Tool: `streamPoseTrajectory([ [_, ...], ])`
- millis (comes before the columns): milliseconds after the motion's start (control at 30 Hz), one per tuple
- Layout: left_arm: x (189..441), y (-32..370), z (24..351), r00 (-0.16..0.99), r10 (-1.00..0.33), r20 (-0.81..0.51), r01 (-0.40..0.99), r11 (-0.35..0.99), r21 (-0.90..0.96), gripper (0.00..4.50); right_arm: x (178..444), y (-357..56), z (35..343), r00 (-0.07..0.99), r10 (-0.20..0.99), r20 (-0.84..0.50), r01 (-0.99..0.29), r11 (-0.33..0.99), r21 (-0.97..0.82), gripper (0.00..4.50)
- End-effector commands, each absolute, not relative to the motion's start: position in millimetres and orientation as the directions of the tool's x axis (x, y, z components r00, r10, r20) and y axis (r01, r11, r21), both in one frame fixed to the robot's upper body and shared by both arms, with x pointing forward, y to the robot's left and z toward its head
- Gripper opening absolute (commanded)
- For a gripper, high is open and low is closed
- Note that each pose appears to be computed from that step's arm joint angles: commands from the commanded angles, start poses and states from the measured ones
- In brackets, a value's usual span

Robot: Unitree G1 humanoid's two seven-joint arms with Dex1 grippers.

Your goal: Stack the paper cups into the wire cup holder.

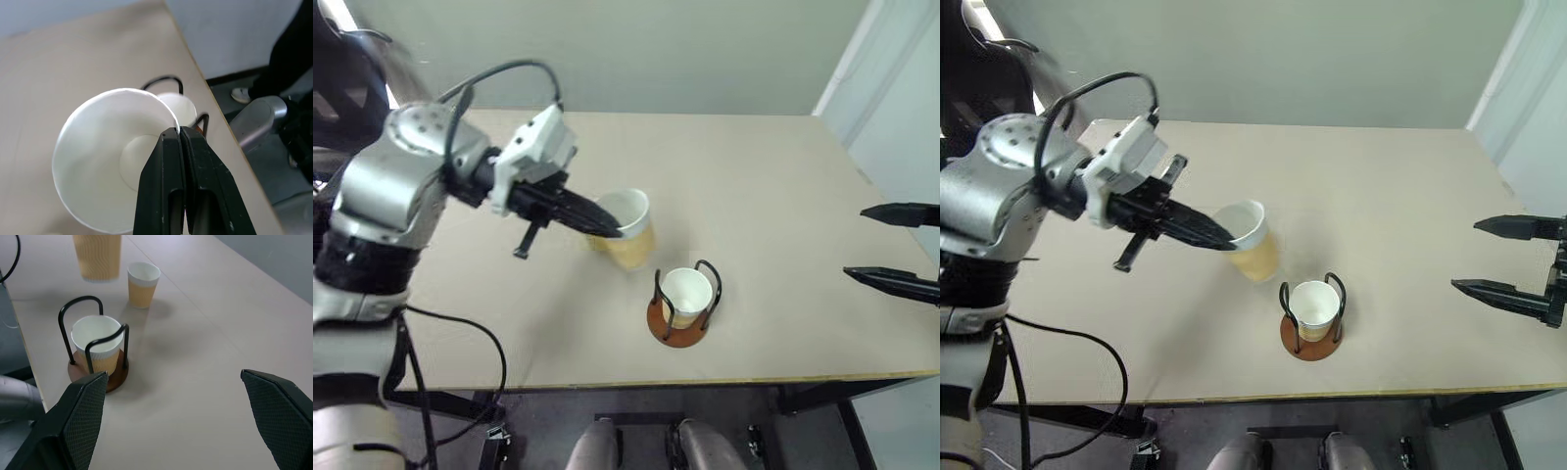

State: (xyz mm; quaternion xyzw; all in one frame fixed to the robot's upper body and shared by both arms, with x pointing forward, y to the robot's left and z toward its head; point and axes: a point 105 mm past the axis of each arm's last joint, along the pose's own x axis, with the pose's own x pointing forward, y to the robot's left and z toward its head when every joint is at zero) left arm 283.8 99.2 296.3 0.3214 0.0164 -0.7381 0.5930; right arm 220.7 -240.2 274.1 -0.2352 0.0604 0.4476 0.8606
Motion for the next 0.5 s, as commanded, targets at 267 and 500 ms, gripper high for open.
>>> streamPoseTrajectory([
  [267,274.9,52.4,306.6,-0.295,-0.768,-0.569,0.725,-0.568,0.391,0.03,199.3,-234.1,286.7,0.629,0.724,-0.282,-0.763,0.506,-0.403,4.5],
  [500,267.2,28.3,304.5,-0.392,-0.721,-0.572,0.647,-0.658,0.386,0.03,192.7,-232.9,284.2,0.658,0.696,-0.287,-0.741,0.531,-0.412,4.5],
])
